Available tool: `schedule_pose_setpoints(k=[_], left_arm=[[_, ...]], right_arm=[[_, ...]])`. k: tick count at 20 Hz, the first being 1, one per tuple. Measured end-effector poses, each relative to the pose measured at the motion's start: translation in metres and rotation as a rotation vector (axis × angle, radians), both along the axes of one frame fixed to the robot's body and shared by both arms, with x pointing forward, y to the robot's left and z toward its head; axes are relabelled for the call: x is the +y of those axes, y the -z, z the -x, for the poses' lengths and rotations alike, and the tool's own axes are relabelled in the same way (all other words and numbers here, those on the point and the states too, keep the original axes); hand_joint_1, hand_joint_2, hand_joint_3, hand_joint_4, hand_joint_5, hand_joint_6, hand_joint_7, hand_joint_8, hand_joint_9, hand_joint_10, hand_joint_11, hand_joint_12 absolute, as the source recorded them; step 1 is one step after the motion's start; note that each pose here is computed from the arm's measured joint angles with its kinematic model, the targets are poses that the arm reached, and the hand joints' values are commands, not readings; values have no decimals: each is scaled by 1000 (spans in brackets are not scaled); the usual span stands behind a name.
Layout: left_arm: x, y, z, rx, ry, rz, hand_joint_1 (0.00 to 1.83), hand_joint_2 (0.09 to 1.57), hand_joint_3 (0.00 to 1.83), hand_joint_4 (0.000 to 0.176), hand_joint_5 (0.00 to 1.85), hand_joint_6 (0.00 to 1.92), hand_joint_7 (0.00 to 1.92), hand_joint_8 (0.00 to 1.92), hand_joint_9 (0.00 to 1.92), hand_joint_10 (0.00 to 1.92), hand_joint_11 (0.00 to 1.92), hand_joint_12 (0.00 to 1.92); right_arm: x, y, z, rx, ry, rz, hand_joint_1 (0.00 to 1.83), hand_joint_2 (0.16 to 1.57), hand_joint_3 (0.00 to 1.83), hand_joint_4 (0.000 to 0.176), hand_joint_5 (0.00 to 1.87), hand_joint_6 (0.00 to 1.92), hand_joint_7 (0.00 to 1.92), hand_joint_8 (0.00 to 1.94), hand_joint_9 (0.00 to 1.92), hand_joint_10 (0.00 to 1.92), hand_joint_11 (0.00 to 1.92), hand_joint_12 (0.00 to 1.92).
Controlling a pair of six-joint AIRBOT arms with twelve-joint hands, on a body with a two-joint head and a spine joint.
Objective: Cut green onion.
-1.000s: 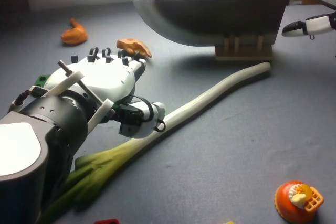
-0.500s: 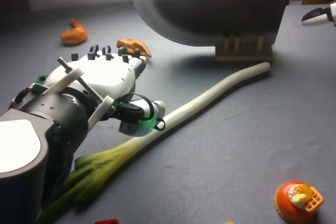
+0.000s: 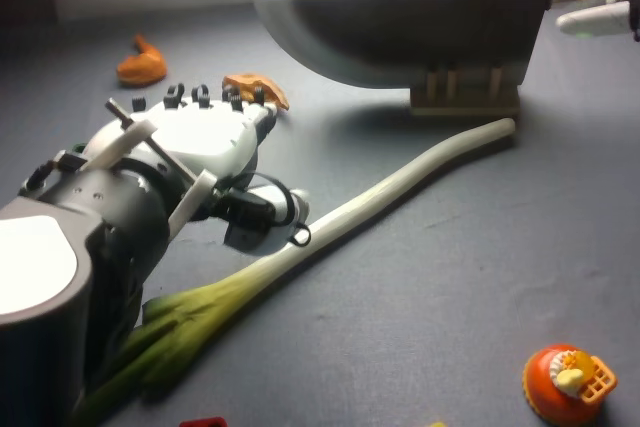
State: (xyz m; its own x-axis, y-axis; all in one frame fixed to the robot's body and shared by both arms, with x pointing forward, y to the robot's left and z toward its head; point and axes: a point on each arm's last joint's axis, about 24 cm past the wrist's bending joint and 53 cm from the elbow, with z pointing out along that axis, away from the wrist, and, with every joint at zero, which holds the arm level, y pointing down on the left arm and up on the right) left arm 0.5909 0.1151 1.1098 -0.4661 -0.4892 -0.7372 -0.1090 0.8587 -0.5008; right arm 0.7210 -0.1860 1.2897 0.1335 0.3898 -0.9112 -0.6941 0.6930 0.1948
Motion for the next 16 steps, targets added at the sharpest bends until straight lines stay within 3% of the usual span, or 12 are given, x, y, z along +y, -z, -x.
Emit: schedule_pose_setpoints(k=[2,4,7,9,11,12,13,14,15,16], left_arm=[[-5,-8,-1,-13,1,17,219,1387,2,0,86,2,76,0,52,0,0,58],[-4,-12,2,-9,-17,27,210,1382,0,0,126,9,112,4,80,7,0,174],[-6,-15,4,-4,-29,43,251,1369,0,0,291,35,332,33,278,47,0,601],[-10,-19,7,-17,-16,40,253,1367,0,0,317,27,372,21,310,40,0,680],[-17,-19,14,-9,5,47,253,1367,0,0,319,25,374,19,312,38,0,682],[-20,-19,17,-8,13,49,344,1354,0,0,785,128,802,243,640,509,211,1248],[-23,-22,20,-15,23,48,345,1355,0,0,936,152,883,455,650,910,283,1481],[-24,-22,22,-13,25,51,342,1357,0,0,972,146,834,656,621,1069,290,1548],[-25,-21,25,-3,24,55,344,1356,0,0,1002,234,823,866,658,1177,360,1584],[-26,-19,28,7,25,58,344,1350,0,0,947,651,856,1114,742,1346,471,1685]], right_arm=[[6,-1,13,14,20,-2,70,1008,45,22,10,2,52,5,13,4,0,0],[14,-10,28,18,32,-11,36,1085,0,2,192,37,201,31,178,24,0,516],[23,-24,52,21,6,-51,43,1124,2,0,506,81,614,46,502,147,0,1283],[36,-18,71,54,-16,-37,51,1127,2,0,539,79,651,40,530,166,0,1374],[44,-7,85,68,6,-3,51,1127,2,0,541,78,653,39,531,168,0,1377],[47,-5,89,64,22,6,100,1197,14,0,962,409,1108,460,801,1112,392,1812],[47,-7,95,43,30,6,55,1218,11,0,1008,823,1125,1000,858,1539,558,1899],[49,-8,100,30,28,9,38,1226,8,0,975,1010,1083,1222,857,1665,593,1917],[49,-9,102,30,26,7,7,1226,5,0,996,1075,1131,1349,939,1785,746,1920],[48,-11,104,31,28,5,1,1233,5,0,1098,1387,1252,1471,1131,1841,950,1921]])
